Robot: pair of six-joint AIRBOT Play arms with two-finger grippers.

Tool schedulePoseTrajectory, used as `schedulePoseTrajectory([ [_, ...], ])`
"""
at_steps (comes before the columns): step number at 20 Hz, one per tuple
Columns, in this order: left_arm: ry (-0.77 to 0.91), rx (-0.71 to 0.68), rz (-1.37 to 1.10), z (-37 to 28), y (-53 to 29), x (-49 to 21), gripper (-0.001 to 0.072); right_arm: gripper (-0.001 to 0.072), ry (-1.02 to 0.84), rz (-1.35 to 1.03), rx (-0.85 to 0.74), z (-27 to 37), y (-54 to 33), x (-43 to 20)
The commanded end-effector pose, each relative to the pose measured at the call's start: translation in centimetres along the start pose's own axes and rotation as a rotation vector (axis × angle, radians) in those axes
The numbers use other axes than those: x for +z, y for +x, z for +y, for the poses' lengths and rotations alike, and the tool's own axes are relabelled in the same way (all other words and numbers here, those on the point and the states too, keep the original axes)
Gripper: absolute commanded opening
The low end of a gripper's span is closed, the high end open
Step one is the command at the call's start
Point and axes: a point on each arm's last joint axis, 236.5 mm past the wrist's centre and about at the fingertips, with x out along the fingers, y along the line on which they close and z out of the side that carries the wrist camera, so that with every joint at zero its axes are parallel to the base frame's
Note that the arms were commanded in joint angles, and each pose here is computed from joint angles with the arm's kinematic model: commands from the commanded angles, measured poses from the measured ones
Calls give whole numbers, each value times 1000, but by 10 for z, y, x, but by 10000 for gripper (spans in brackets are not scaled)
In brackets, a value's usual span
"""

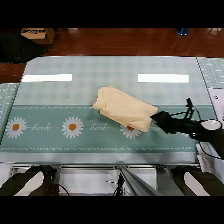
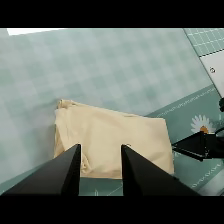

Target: Fold the shirts.

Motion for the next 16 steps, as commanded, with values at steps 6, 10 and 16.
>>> schedulePoseTrajectory([
  [6, -40, 6, 20, 6, 5, -4, 326, 102, 1, 89, 67, 29, 72, -31],
  [10, -78, 24, 70, 21, 16, -23, 326, 26, -148, 71, 234, 88, 35, -9],
  [16, -122, 105, 86, 56, 33, -42, 316, 25, -261, -213, 25, 103, -142, 80],
])
